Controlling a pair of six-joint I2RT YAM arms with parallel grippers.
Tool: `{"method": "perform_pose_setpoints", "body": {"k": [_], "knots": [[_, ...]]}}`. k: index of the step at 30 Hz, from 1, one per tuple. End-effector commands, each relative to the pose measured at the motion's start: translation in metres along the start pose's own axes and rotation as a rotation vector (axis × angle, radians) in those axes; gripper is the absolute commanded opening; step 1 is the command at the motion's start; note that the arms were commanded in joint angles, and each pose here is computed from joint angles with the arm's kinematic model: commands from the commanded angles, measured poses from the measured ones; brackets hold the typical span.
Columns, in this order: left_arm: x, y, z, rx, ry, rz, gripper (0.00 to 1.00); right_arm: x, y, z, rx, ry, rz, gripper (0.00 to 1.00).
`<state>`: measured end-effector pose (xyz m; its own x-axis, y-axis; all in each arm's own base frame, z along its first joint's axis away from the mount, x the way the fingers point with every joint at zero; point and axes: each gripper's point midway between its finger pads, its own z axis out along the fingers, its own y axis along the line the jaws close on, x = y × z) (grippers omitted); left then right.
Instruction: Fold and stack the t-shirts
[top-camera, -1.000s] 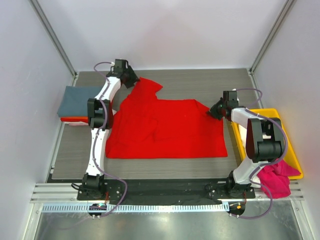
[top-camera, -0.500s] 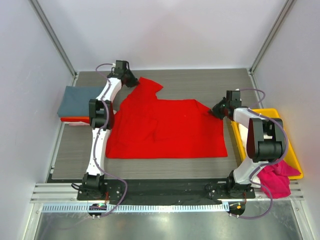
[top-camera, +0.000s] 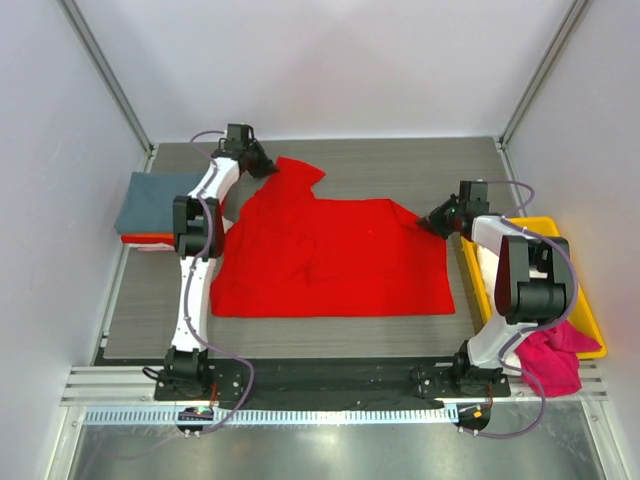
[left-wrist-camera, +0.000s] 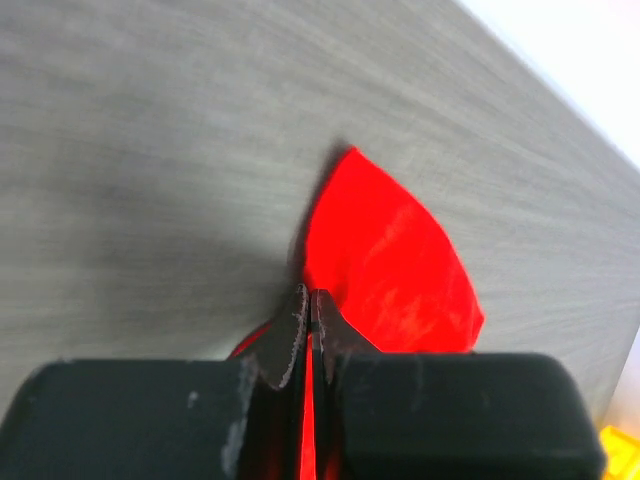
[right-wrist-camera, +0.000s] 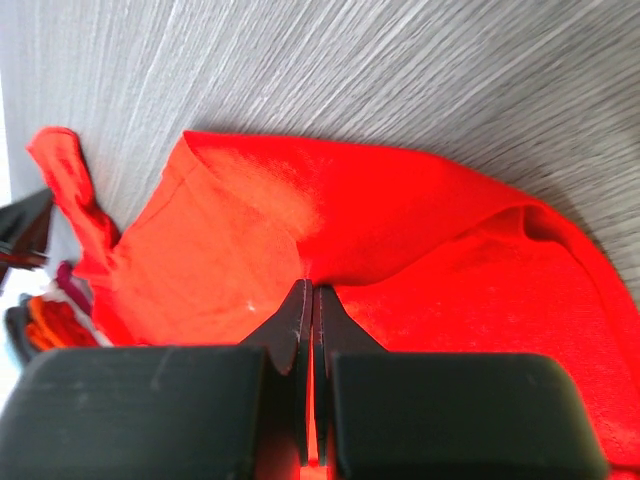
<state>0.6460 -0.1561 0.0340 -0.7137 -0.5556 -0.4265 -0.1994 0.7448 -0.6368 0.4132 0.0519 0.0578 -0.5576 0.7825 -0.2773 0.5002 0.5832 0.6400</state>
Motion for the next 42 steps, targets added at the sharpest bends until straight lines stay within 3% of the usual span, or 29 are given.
{"method": "perform_pose_setpoints", "body": {"k": [1, 11, 16, 33, 38, 42], "knots": [[-0.019, -0.038, -0.041, 0.089, -0.027, 0.068, 0.0, -0.012, 0.02, -0.015, -0.099, -0.006, 0.022, 0.01], [-0.015, -0.054, -0.101, 0.109, -0.086, 0.166, 0.0, -0.031, 0.014, -0.025, -0.092, -0.02, 0.05, 0.01], [-0.022, -0.082, -0.145, 0.117, -0.199, 0.291, 0.0, -0.033, 0.006, -0.025, -0.065, -0.03, 0.038, 0.01], [0.026, -0.062, -0.221, 0.006, -0.352, 0.42, 0.0, -0.041, 0.004, -0.038, -0.044, -0.012, 0.047, 0.01], [0.032, -0.069, -0.26, -0.043, -0.483, 0.418, 0.0, -0.039, -0.001, -0.047, -0.039, -0.023, 0.045, 0.01], [0.05, -0.068, -0.278, -0.077, -0.513, 0.445, 0.0, -0.037, -0.004, -0.053, -0.033, -0.034, 0.034, 0.01]]}}
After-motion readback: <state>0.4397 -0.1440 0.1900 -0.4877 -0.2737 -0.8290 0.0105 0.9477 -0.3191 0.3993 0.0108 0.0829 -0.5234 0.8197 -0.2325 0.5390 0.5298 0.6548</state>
